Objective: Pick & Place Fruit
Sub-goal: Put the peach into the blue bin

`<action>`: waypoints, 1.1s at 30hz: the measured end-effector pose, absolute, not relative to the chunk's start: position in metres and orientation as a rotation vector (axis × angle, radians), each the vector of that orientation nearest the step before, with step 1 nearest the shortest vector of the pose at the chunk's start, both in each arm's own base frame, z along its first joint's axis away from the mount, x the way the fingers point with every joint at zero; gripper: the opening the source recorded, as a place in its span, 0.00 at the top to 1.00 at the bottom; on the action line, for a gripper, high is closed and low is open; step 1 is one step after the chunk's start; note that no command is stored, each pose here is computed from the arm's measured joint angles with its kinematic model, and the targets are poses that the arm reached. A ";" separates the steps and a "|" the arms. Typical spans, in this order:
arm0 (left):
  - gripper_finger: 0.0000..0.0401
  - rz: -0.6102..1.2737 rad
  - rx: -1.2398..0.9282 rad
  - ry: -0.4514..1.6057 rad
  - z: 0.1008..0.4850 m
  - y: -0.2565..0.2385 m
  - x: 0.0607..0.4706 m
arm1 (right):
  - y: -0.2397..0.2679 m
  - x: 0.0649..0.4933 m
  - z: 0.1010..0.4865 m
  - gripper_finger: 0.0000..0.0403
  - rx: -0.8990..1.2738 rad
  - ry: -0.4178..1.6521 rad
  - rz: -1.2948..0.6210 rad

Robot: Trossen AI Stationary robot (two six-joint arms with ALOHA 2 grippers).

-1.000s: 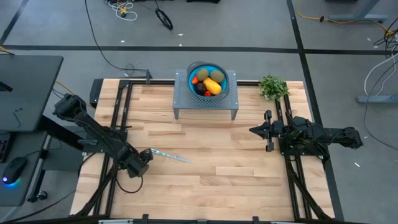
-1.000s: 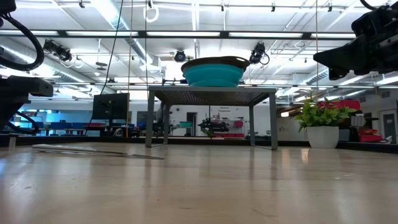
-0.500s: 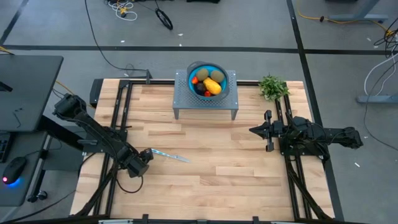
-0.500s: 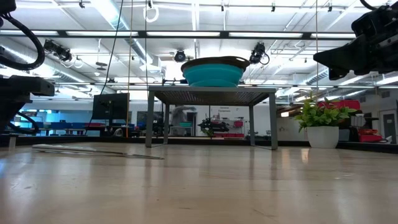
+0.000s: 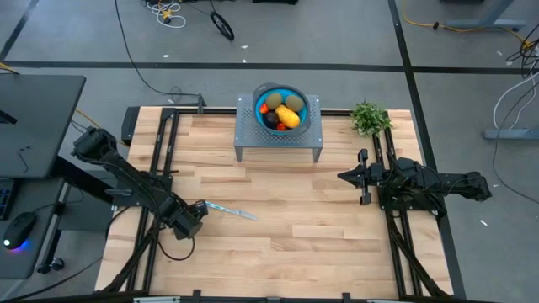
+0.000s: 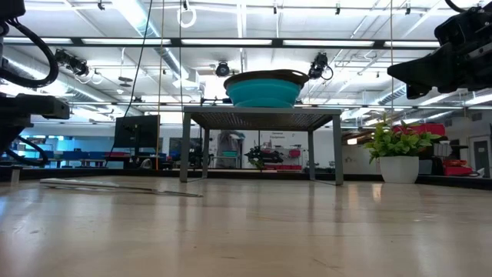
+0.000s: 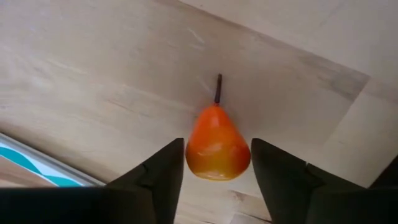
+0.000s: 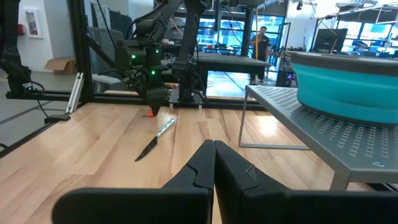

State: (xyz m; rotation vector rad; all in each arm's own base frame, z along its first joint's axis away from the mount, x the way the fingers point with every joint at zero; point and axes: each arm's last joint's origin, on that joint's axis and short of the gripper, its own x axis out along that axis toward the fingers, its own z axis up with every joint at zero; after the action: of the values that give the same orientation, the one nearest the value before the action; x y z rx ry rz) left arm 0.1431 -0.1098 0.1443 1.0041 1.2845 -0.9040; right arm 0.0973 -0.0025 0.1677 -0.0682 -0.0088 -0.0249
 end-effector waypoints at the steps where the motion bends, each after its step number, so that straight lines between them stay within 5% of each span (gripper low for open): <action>1: 0.53 -0.904 1.004 1.284 0.144 -0.110 0.143 | -0.003 0.097 0.168 0.98 -0.068 -0.009 -0.025; 9: 0.61 -0.904 1.004 1.284 0.144 -0.110 0.143 | -0.003 0.097 0.168 0.98 -0.068 -0.009 -0.025; 33: 0.63 -0.908 1.007 1.283 0.144 -0.110 0.143 | -0.003 0.097 0.168 0.98 -0.068 -0.008 -0.025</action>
State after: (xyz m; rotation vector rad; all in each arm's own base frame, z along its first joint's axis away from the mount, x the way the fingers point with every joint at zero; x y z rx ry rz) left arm 0.1431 -0.1099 0.1443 1.0072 1.2826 -0.9076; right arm 0.0973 -0.0026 0.1677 -0.0682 -0.0085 -0.0251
